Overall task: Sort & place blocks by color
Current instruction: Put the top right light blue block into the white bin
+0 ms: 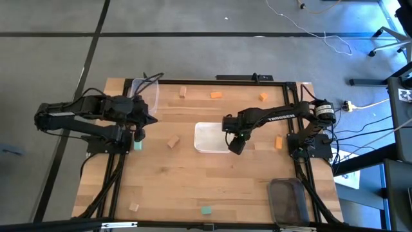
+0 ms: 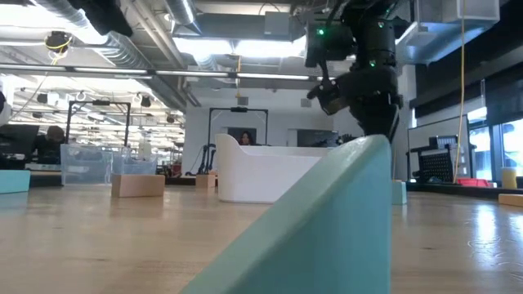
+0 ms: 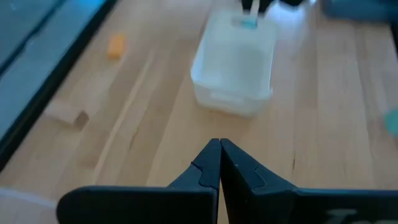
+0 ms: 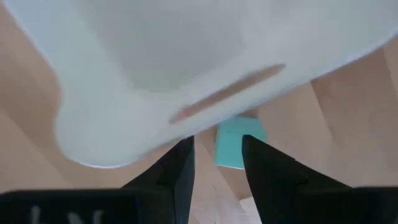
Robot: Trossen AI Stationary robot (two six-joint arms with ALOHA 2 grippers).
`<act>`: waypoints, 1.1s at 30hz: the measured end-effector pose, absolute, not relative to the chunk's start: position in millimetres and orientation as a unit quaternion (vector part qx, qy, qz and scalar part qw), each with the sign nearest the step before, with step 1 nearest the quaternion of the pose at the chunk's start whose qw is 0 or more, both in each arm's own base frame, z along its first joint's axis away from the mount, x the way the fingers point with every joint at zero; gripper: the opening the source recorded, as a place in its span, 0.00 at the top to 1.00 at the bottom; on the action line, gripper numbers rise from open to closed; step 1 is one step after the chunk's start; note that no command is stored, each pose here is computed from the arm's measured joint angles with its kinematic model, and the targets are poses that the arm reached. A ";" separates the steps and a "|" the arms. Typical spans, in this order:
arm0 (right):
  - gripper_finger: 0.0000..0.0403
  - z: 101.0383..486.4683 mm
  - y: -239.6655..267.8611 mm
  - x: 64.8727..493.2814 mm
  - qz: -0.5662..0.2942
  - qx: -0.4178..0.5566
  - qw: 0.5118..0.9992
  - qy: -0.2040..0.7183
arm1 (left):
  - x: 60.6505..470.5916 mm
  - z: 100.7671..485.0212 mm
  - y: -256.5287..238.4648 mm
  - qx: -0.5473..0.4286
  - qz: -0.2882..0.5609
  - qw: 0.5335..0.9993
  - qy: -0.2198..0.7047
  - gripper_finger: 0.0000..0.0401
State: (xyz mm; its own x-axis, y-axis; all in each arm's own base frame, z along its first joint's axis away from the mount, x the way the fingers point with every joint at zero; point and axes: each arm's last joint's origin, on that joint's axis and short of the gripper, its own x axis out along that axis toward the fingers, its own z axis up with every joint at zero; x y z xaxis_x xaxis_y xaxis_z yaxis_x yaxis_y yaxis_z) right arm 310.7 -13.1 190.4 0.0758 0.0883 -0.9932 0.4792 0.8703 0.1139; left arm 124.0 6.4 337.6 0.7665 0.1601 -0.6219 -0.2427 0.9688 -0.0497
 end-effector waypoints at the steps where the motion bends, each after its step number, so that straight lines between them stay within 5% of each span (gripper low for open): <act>1: 0.66 192.5 -13.1 311.5 -0.137 0.211 0.703 0.665 | 125.7 339.9 6.1 -0.065 0.103 0.934 0.336 1.00; 33: 0.66 198.4 -13.3 320.0 -0.129 0.219 0.729 0.636 | 131.5 348.7 5.7 -0.062 0.095 0.925 0.362 1.00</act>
State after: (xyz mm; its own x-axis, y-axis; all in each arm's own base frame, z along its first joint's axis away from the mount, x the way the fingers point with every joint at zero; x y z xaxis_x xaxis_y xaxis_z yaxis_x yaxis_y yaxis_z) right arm 320.0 -13.3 198.4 0.1583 0.0906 -0.9832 0.4662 0.8709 0.1553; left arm 131.5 5.7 348.7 0.7194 0.1299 -0.6823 -0.2200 0.9744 -0.0464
